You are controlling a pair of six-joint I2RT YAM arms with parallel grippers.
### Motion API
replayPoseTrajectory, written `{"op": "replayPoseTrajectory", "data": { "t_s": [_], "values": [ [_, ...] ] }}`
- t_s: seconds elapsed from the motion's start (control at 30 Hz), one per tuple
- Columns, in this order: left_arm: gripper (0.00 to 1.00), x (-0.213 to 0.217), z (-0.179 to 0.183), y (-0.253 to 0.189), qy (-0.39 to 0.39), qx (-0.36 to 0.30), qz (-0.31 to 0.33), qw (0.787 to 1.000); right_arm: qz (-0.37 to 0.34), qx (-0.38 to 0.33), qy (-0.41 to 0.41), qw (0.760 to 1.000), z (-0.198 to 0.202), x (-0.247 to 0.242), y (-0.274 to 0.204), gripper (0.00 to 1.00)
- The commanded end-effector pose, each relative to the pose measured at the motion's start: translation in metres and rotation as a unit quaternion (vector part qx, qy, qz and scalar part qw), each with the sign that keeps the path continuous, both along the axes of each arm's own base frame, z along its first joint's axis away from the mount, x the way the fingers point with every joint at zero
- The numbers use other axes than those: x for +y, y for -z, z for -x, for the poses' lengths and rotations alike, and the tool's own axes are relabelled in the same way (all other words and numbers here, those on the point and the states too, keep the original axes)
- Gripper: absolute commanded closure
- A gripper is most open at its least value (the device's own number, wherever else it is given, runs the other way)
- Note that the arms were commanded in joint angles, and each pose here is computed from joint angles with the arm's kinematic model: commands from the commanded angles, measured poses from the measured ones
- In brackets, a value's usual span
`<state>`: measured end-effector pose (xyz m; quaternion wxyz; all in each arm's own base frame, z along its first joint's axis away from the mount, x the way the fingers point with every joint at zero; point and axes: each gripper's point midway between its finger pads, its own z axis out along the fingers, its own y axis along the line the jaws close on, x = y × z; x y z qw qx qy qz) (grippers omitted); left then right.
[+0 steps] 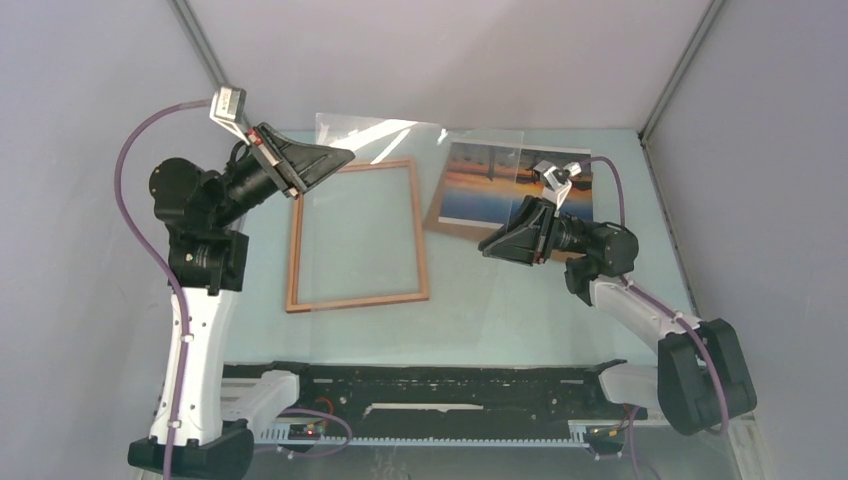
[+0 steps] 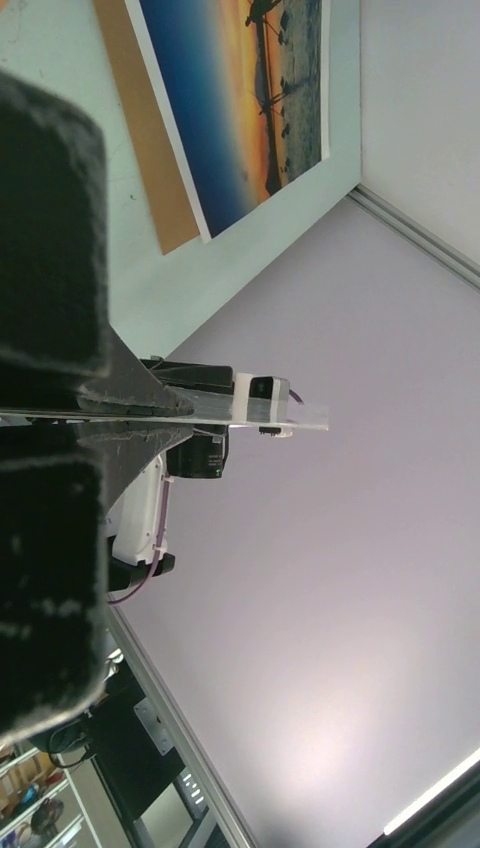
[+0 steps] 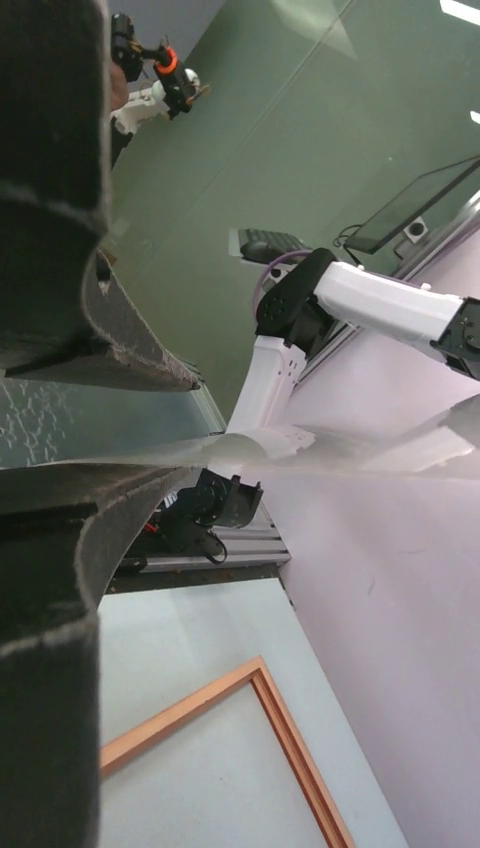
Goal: Put the photo into the frame
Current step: Place the photo frame item in the photo frame.
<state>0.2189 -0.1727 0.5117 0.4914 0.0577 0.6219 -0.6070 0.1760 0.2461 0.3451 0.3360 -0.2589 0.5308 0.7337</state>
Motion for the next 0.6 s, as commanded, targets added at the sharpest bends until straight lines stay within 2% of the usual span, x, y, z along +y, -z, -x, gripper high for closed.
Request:
{"op": "replayPoseTrajectory", "data": {
  "t_s": [0.0, 0.17, 0.2, 0.27, 0.33, 0.4, 0.57],
  "values": [
    [1.0, 0.003, 0.017, -0.034, -0.005, -0.054, 0.011, 0.998, -0.006, -0.009, 0.002, 1.0, 0.004, -0.009, -0.01, 0.66],
    [1.0, 0.004, 0.013, -0.031, -0.005, -0.046, 0.015, 0.999, -0.018, 0.009, 0.006, 1.0, 0.002, -0.01, -0.016, 0.87],
    [0.97, 0.004, 0.012, -0.029, -0.005, -0.043, 0.015, 0.999, -0.022, 0.014, 0.009, 1.0, 0.001, -0.01, -0.019, 0.91],
    [0.78, 0.003, 0.01, -0.025, -0.004, -0.039, 0.015, 0.999, -0.031, 0.027, 0.018, 0.999, -0.002, -0.013, -0.024, 1.0],
    [0.59, 0.003, 0.009, -0.02, -0.001, -0.038, 0.012, 0.999, -0.042, 0.054, 0.026, 0.997, -0.009, -0.017, -0.028, 1.0],
    [0.47, 0.002, 0.007, -0.009, 0.002, -0.029, 0.007, 1.0, -0.049, 0.082, 0.032, 0.995, -0.017, -0.02, -0.03, 1.0],
    [0.35, -0.001, 0.004, 0.024, 0.016, -0.006, -0.008, 1.0, -0.053, 0.113, 0.048, 0.991, -0.036, -0.026, -0.028, 1.0]
  ]
}}
